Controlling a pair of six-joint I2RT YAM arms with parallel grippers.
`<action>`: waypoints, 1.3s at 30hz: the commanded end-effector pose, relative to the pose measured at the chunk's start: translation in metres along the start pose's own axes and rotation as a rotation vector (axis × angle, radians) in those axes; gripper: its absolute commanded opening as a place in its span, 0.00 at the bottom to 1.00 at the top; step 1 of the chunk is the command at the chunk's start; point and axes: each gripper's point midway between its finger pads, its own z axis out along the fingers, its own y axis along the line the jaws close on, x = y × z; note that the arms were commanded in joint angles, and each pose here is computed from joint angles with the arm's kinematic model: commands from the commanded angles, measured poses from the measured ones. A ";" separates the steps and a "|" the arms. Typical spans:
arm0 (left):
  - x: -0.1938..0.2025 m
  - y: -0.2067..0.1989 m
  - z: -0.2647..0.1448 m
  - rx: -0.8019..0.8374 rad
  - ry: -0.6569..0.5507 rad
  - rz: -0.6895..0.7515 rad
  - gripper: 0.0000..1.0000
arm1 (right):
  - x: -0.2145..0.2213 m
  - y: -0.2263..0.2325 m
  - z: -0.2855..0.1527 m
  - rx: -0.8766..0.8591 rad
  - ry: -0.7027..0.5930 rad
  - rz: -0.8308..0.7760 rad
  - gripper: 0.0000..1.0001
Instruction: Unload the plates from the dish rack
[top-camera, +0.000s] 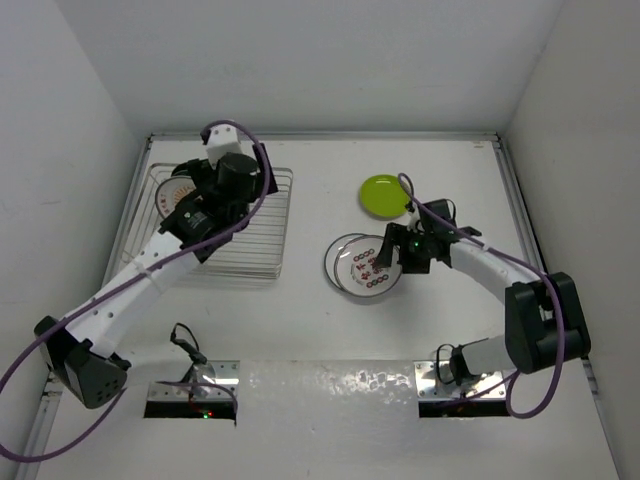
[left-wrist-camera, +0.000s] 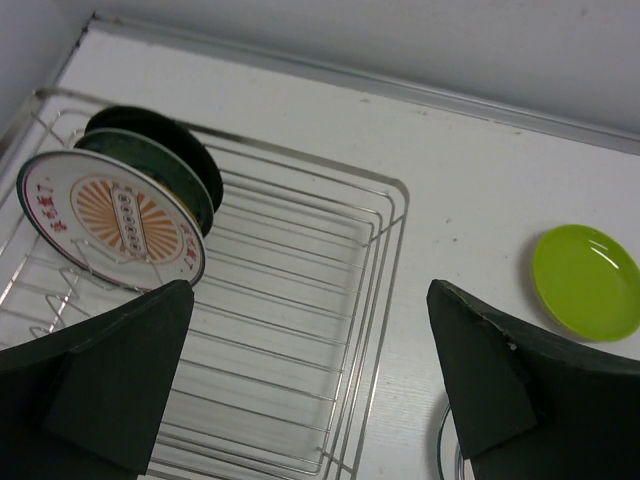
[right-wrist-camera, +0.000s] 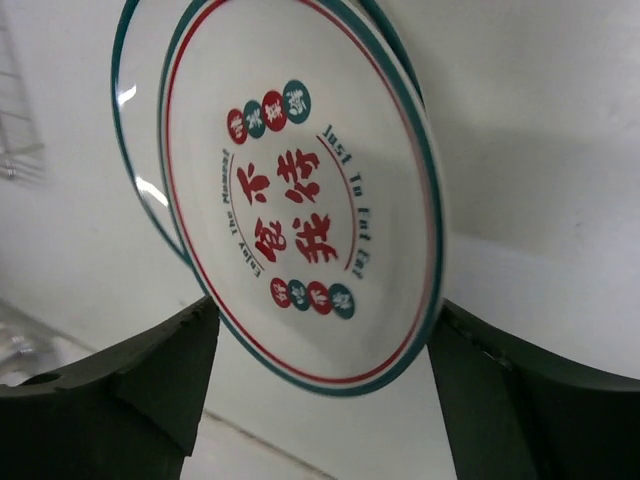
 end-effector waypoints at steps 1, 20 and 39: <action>0.002 0.001 0.013 0.033 0.073 -0.154 1.00 | -0.030 -0.003 -0.015 0.168 -0.037 -0.160 0.83; -0.001 0.113 0.102 -0.206 0.066 -0.605 1.00 | -0.057 0.025 -0.045 0.214 -0.197 -0.284 0.99; 0.061 0.176 0.176 -0.515 0.176 -0.745 0.54 | -0.043 0.027 -0.051 0.172 -0.172 -0.335 0.99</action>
